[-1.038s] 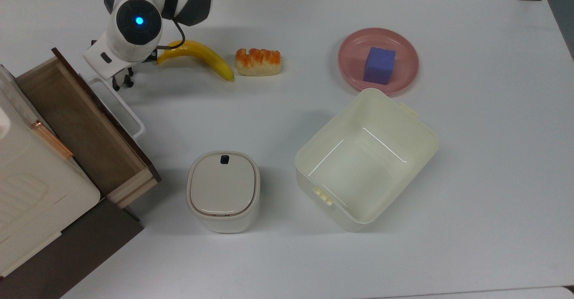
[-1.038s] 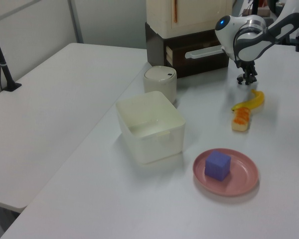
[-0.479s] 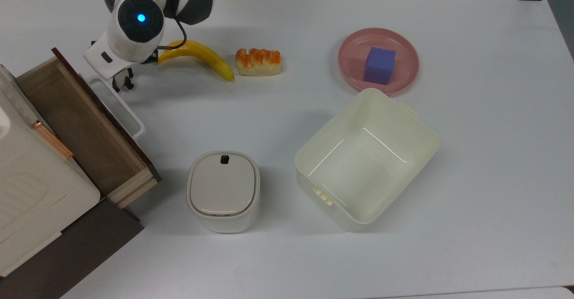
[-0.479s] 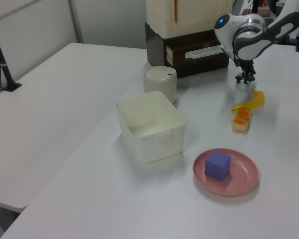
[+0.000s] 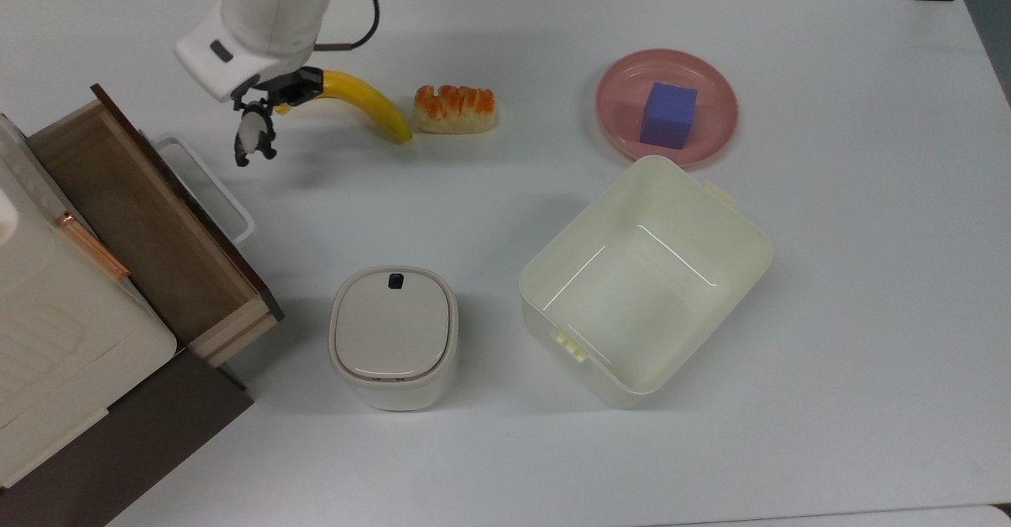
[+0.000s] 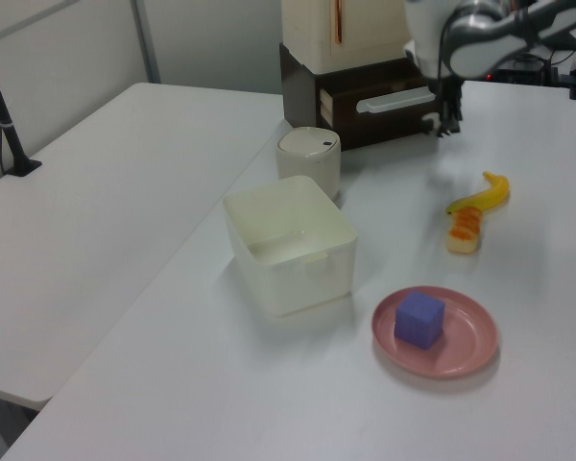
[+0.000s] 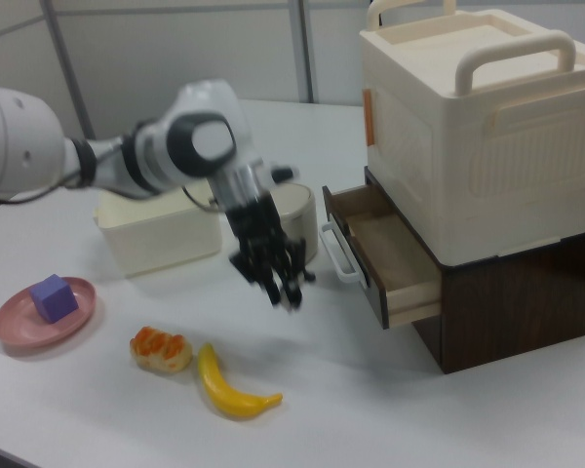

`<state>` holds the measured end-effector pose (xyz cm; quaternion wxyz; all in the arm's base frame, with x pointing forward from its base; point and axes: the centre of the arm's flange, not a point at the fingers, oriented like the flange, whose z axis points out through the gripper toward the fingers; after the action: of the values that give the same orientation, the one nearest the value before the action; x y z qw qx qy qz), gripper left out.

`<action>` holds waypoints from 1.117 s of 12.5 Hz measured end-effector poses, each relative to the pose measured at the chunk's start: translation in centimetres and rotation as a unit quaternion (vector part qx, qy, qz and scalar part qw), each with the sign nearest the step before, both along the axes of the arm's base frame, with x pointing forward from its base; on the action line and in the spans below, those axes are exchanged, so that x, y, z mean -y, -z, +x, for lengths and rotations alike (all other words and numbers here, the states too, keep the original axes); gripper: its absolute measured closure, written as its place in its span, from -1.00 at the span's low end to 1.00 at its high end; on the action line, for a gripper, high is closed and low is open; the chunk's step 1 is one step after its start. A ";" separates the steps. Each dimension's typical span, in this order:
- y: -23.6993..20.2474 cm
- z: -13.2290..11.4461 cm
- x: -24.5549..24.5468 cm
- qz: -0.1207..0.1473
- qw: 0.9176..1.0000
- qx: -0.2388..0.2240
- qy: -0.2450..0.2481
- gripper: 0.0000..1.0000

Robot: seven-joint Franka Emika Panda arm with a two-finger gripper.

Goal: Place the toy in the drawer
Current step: 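Lift the panda toy and carry it over the open wooden drawer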

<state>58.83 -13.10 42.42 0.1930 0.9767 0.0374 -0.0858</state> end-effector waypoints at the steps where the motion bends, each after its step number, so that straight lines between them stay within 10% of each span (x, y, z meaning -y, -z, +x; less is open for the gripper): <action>1: -2.8 0.9 -1.1 0.022 0.999 0.028 0.009 0.35; 6: -12.2 3.0 -1.0 0.080 0.988 0.125 0.044 0.35; 14: -13.1 0.7 11.9 0.088 0.967 0.185 0.154 0.35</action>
<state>59.55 -24.98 55.56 0.0944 0.9826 -0.1428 0.0717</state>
